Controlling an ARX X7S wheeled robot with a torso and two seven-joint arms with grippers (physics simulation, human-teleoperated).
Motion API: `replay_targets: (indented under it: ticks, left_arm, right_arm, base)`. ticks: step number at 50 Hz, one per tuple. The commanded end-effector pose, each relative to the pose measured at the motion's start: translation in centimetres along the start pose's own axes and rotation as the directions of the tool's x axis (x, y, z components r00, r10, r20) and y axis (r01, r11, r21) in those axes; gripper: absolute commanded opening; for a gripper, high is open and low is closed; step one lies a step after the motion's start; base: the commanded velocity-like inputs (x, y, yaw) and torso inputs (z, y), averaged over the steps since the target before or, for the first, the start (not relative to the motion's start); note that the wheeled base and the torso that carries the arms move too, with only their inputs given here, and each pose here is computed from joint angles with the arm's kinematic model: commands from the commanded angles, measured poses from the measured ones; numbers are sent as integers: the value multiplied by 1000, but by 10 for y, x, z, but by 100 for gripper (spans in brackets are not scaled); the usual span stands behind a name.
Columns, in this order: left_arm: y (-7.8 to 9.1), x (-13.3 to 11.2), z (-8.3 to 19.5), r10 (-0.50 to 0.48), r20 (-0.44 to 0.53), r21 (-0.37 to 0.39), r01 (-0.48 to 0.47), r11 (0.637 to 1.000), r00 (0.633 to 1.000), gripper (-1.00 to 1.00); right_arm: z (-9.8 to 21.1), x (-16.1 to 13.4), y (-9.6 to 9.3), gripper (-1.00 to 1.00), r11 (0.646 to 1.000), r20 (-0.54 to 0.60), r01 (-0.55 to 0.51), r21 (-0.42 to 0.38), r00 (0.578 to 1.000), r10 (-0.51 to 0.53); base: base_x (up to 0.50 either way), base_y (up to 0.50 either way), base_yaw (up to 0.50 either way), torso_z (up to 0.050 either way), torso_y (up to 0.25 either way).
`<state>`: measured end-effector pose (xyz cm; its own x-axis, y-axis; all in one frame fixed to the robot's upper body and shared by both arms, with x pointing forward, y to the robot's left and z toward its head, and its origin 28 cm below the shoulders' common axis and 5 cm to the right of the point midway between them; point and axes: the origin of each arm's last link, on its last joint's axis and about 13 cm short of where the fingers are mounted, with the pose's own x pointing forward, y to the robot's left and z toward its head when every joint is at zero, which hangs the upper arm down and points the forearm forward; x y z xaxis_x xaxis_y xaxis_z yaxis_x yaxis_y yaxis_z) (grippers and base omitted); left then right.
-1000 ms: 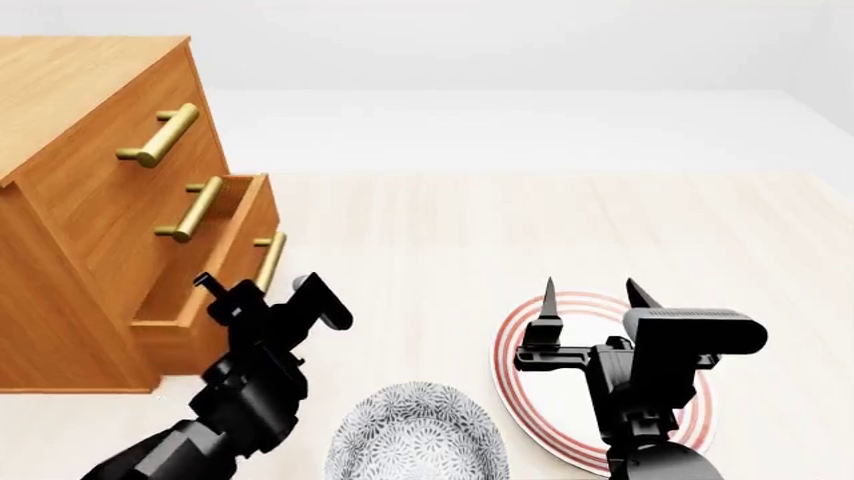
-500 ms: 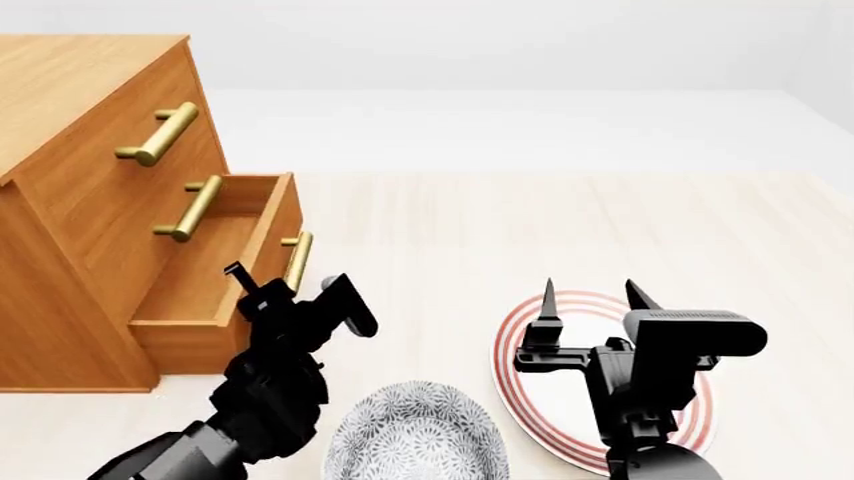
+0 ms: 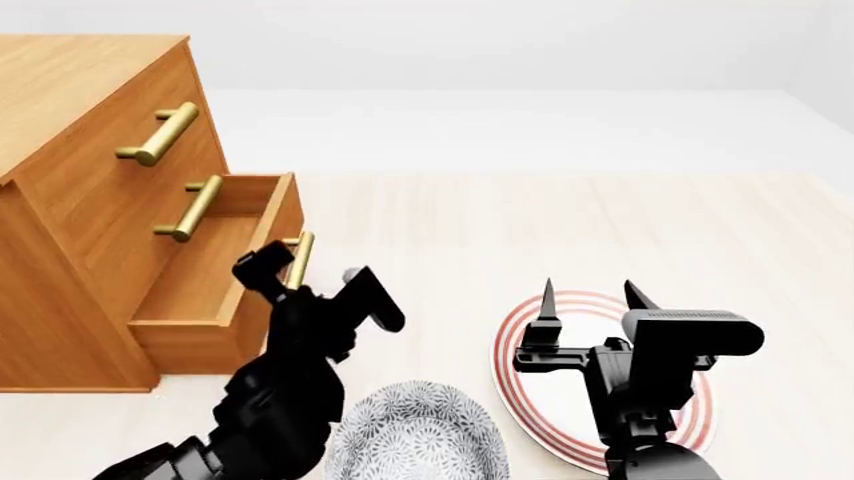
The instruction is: Open the bottom drawer of the cabinet.
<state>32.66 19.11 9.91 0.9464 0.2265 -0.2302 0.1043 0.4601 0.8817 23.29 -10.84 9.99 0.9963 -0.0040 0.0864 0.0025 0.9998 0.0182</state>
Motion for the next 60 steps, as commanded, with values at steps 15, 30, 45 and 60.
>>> replay_targets:
  ticks: [15,30,45,60]
  left_arm:
    - [99,-17,31,32,84,-599,25,800,996,100]
    - [94,7,26,-145,-11,-694,97,713,989,100]
    - [83,36,11,-224,-133,-722,61,689,965,100]
    - [68,46,1,-393,-124,-764,165,624,911,100]
  right_arm:
    - [-2,1,2,100,1000,-2,-5,3,1000,5]
    - [2,0,1,100,1000,5,-1,0,1000,1]
    - [3,1,1,100,1000,7,0,-1,1000,0]
    - [1,0,1,100,1000,4,2,0,1000,-2]
  base:
    - [0,0,0,0,0]
    - [0,0,0,0,0]
    - [0,0,0,0,0]
    - [0,0,0,0,0]
